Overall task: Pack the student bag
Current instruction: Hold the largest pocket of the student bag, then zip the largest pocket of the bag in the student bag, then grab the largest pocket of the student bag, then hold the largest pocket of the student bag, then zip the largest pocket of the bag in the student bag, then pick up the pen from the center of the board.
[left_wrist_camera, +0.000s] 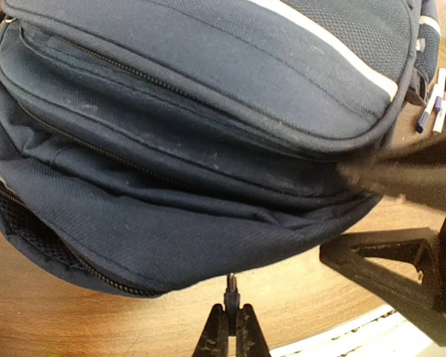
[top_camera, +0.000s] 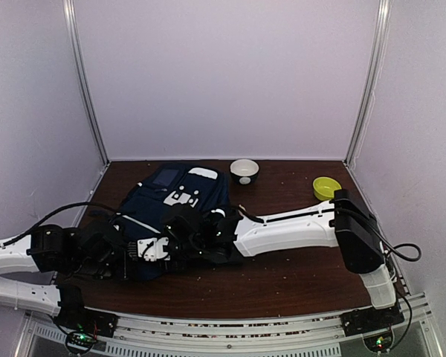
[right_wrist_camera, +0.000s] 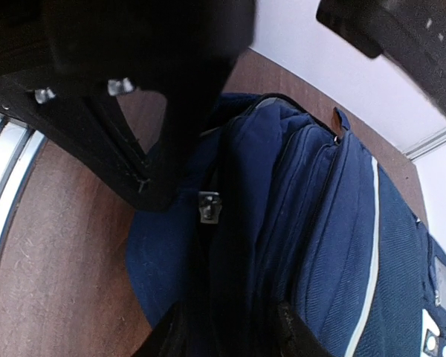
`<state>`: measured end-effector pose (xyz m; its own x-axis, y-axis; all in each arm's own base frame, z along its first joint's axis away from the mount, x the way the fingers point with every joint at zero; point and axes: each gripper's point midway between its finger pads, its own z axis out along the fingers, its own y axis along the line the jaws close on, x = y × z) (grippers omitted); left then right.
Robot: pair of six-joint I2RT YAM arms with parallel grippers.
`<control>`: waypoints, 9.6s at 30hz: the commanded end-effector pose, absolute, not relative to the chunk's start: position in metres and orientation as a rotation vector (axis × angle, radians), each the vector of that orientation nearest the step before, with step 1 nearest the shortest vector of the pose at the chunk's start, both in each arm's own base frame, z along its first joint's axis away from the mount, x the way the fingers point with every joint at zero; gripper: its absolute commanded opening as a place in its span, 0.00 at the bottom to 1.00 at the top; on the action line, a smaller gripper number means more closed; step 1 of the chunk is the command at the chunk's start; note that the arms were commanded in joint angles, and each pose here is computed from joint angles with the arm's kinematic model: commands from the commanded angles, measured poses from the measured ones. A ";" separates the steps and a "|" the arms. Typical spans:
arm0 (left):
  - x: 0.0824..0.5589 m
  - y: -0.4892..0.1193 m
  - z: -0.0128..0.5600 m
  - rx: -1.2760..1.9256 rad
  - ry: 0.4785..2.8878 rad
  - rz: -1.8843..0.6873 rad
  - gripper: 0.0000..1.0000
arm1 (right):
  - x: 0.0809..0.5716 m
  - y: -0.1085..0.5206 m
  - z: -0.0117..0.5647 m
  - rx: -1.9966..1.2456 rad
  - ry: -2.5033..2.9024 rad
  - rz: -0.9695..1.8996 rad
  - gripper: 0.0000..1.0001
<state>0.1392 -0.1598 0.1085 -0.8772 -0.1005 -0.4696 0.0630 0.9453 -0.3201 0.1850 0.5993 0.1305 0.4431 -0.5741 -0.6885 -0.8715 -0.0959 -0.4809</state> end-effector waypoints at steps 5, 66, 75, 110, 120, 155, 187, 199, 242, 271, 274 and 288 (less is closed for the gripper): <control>0.147 -0.160 0.113 -0.076 2.569 -0.460 0.00 | 0.179 0.586 0.118 -1.852 1.281 0.445 0.00; 0.167 -0.254 0.088 0.251 2.759 -0.876 0.43 | 0.185 0.421 0.159 -2.012 1.382 0.616 0.35; 0.168 -0.273 0.083 0.258 2.736 -1.003 0.34 | 0.192 0.431 0.152 -1.994 1.396 0.615 0.35; 0.167 -0.187 0.094 0.403 2.873 -0.283 0.00 | 0.207 0.479 0.113 -2.005 1.388 0.437 0.00; 0.161 -0.145 0.083 0.293 2.939 -0.060 0.00 | 0.219 0.429 0.114 -1.978 1.420 0.353 0.00; 0.298 -0.073 0.069 0.040 2.902 0.050 0.00 | 0.195 0.427 0.117 -2.027 1.355 0.406 0.00; 0.361 -0.047 0.067 0.041 2.845 0.137 0.00 | 0.189 0.434 0.109 -2.054 1.352 0.422 0.00; 0.317 -0.048 0.107 0.004 2.801 0.036 0.47 | 0.196 0.444 0.150 -1.918 1.422 0.494 0.26; 0.343 -0.219 0.259 0.712 1.971 -0.354 0.61 | 0.316 0.250 0.053 -2.239 1.823 -0.065 0.27; 0.350 -0.218 0.251 0.708 2.008 -0.325 0.61 | 0.295 0.247 0.027 -2.444 1.826 -0.051 0.18; 0.348 -0.219 0.252 0.711 2.003 -0.333 0.61 | 0.295 0.249 0.021 -2.466 1.816 -0.082 0.17; 0.345 -0.218 0.257 0.709 1.991 -0.341 0.61 | 0.290 0.255 0.005 -2.541 1.759 -0.172 0.23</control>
<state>0.3447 -0.2136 0.2310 -0.4280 0.3713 -0.8240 0.5989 0.7993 0.0491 0.2954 0.2622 0.0195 0.3339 -0.9423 0.0246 -0.9324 -0.3340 -0.1380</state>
